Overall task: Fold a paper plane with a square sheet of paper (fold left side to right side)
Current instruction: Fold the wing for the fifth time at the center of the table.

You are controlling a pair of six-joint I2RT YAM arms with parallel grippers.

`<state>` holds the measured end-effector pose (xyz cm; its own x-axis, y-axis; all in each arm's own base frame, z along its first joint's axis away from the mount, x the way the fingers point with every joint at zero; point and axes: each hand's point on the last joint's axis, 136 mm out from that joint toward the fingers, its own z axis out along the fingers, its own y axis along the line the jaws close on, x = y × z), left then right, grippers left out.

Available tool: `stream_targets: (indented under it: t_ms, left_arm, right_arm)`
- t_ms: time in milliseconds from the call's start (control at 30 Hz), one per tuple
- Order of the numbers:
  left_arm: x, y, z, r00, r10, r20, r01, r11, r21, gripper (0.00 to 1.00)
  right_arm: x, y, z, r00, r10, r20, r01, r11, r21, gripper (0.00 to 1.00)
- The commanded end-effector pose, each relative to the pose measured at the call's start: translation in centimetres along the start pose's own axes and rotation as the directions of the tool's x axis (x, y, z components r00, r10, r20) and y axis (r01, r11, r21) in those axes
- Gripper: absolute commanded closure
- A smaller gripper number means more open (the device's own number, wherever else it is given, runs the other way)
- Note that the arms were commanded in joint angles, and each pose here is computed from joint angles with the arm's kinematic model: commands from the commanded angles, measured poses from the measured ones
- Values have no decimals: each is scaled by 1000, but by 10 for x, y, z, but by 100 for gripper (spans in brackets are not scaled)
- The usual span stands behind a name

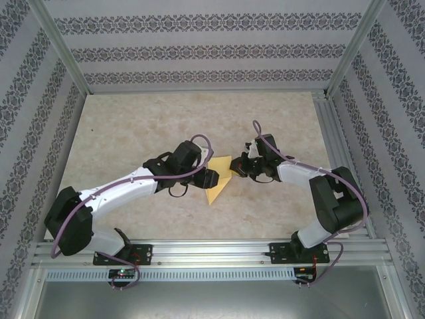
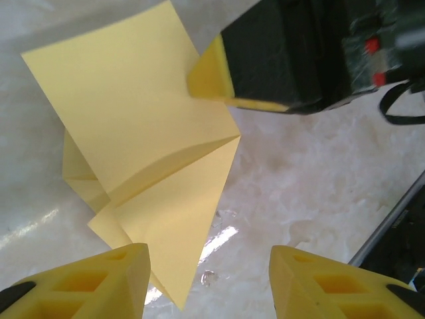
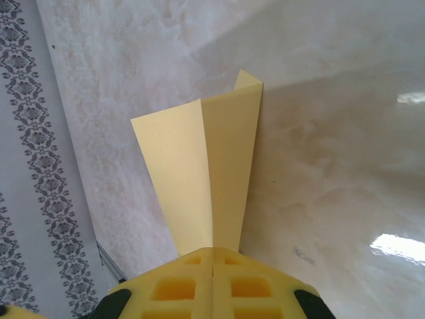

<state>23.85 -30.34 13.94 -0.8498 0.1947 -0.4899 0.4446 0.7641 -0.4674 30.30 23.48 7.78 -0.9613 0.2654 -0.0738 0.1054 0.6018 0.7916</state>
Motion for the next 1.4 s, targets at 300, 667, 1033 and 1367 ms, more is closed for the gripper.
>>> stream_targets:
  t_ms: [300, 667, 1033, 1367]
  left_arm:
    - [30, 6, 44, 994, 88, -57, -96, 984, -152, 42]
    - [47, 38, 63, 980, 142, -138, -184, 910, -372, 45]
    - [53, 45, 71, 977, 144, -155, -196, 890, -412, 50]
    - [56, 53, 67, 983, 122, -137, -171, 881, -441, 60]
  right_arm:
    - [-6, 6, 14, 998, 59, 15, -60, 995, 82, 100]
    - [0, 6, 27, 999, 47, -15, -44, 990, 137, 100]
    - [4, 7, 38, 999, 21, -38, -13, 982, 190, 100]
    - [4, 9, 42, 998, 2, -56, 9, 981, 196, 89]
